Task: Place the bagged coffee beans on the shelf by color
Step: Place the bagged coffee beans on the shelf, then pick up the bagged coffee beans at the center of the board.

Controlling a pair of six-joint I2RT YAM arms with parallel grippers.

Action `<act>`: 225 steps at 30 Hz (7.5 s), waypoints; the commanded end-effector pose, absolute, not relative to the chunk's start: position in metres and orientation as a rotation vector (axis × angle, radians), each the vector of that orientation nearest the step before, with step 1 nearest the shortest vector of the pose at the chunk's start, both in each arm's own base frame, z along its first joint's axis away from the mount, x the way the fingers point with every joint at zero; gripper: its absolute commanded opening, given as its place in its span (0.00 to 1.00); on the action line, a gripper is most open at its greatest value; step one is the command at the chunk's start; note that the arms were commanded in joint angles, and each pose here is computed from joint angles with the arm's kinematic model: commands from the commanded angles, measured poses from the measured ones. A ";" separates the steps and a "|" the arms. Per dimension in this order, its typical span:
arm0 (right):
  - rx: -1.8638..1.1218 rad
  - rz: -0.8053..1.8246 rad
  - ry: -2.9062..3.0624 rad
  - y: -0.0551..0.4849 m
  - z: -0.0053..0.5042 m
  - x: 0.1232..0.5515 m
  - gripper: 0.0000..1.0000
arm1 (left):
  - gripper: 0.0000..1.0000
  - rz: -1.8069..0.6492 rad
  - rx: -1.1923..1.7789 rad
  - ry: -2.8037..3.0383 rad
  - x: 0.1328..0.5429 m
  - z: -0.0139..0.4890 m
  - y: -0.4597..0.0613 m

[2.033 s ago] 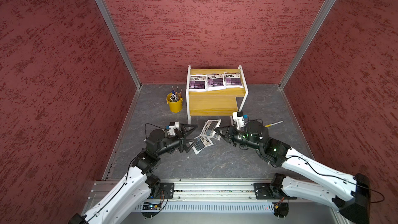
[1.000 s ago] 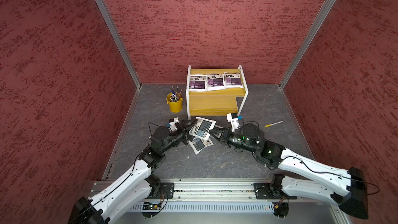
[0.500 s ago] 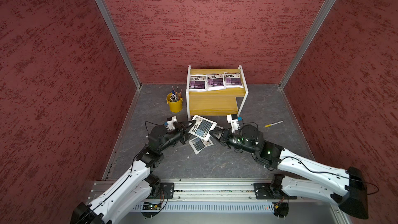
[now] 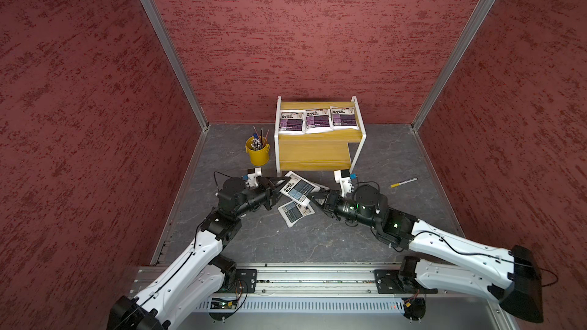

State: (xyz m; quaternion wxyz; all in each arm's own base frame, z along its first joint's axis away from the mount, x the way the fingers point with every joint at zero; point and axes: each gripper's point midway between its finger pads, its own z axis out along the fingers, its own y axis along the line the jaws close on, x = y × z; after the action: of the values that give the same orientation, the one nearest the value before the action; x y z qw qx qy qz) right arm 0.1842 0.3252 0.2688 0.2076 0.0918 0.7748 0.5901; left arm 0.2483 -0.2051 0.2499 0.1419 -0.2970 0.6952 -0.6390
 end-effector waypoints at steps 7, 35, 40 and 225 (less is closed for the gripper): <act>0.239 1.658 2.134 0.318 0.268 0.177 0.43 | 0.13 -1.921 -0.675 2.061 0.248 0.267 -0.219; -0.223 1.696 2.301 0.316 0.313 0.170 0.78 | 0.14 -2.187 -0.033 2.051 0.233 0.320 -0.212; -0.211 1.803 2.246 0.331 0.321 0.178 0.74 | 0.14 -2.194 -0.001 2.039 0.232 0.324 -0.212; 0.648 1.082 2.783 0.327 0.040 0.189 0.58 | 0.71 -1.262 -0.558 2.620 0.299 0.046 -0.181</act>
State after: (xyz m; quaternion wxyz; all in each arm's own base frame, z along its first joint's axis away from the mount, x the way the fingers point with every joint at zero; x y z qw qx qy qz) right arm 0.1934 0.3327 0.0377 0.0431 0.2308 0.9005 0.3661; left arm 0.2864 -0.1727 0.0421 0.0656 -0.2092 0.8884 -0.4033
